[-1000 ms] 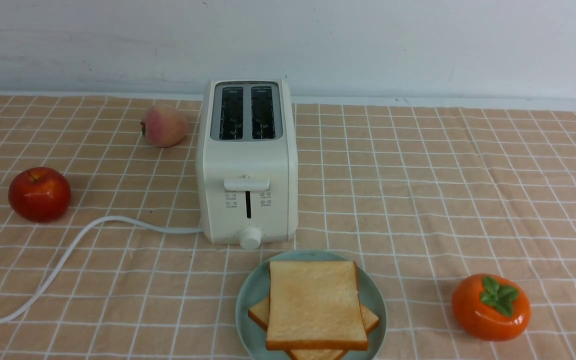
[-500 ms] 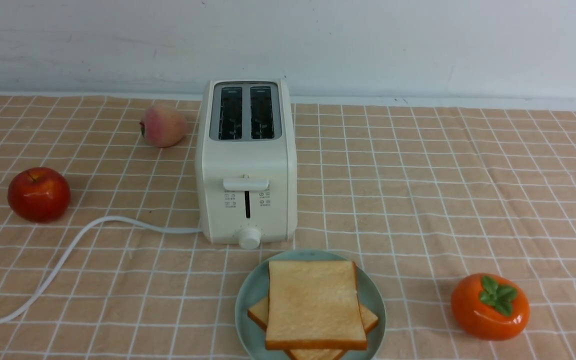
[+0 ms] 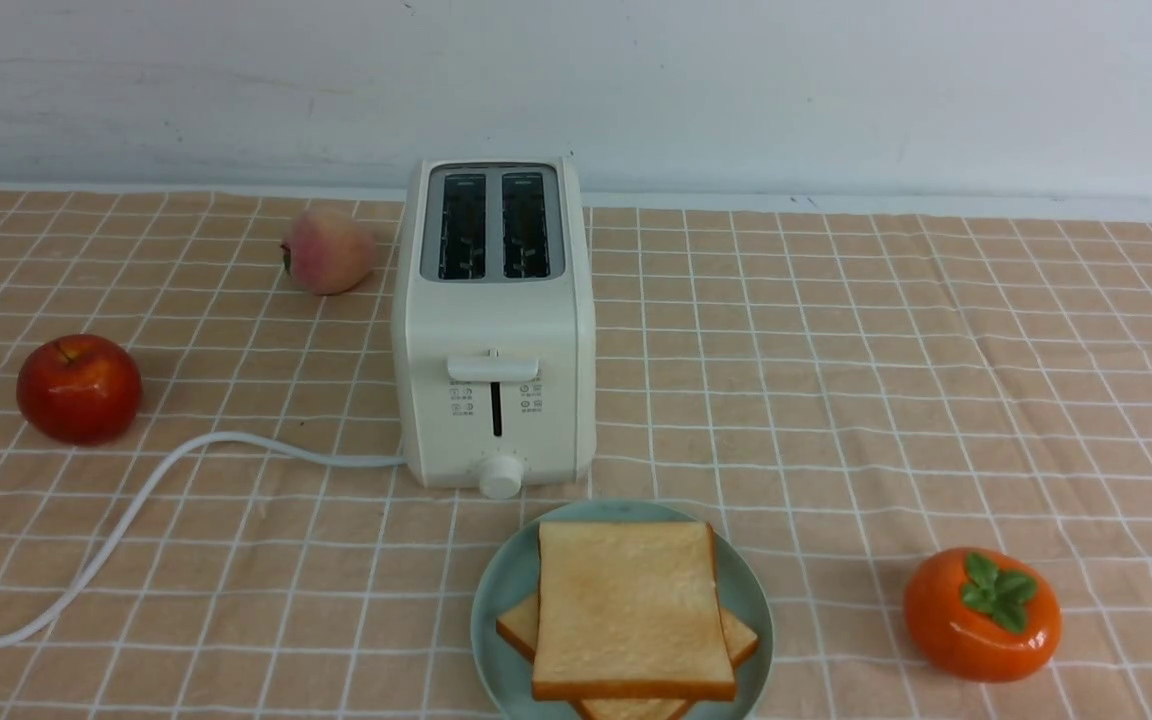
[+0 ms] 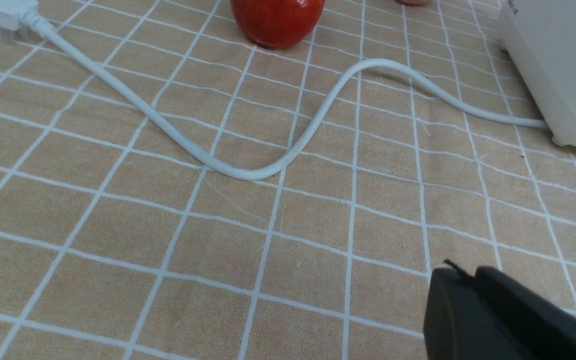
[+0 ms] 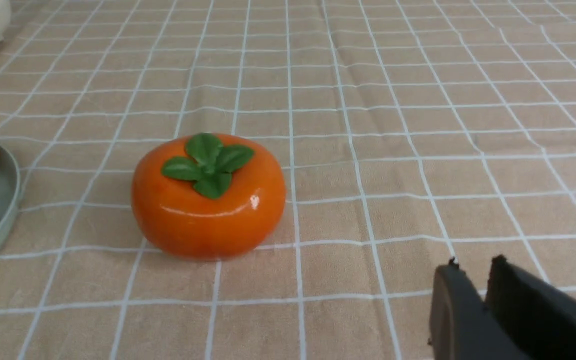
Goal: Take toasted bread from bread machine on light coffee tablecloth place on plate.
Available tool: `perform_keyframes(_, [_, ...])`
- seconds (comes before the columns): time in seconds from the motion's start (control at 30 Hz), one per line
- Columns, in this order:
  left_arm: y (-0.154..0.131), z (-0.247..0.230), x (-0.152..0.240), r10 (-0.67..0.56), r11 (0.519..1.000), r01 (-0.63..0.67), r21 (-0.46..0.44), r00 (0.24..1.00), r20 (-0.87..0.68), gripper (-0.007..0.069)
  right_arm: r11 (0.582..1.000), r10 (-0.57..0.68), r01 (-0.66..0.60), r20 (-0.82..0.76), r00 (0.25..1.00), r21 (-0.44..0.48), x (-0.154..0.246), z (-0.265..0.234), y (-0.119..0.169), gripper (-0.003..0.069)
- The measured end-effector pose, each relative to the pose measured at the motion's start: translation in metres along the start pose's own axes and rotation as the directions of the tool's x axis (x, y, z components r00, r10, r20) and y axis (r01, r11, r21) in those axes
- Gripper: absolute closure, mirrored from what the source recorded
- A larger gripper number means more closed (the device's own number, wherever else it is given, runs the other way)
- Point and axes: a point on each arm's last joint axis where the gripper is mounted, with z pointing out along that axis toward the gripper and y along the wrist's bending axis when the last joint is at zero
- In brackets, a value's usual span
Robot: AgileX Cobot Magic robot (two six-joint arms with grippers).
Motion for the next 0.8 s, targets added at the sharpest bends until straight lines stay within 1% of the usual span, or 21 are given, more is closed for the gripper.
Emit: perform_keyframes(0.8, [0.0000, 0.0001, 0.0001, 0.000, 1.000, 0.000, 0.000, 1.000, 0.000, 0.0566, 1.000, -0.001, 0.001, 0.000, 1.000, -0.003, 0.0000, 0.0000, 0.0002, 0.0517])
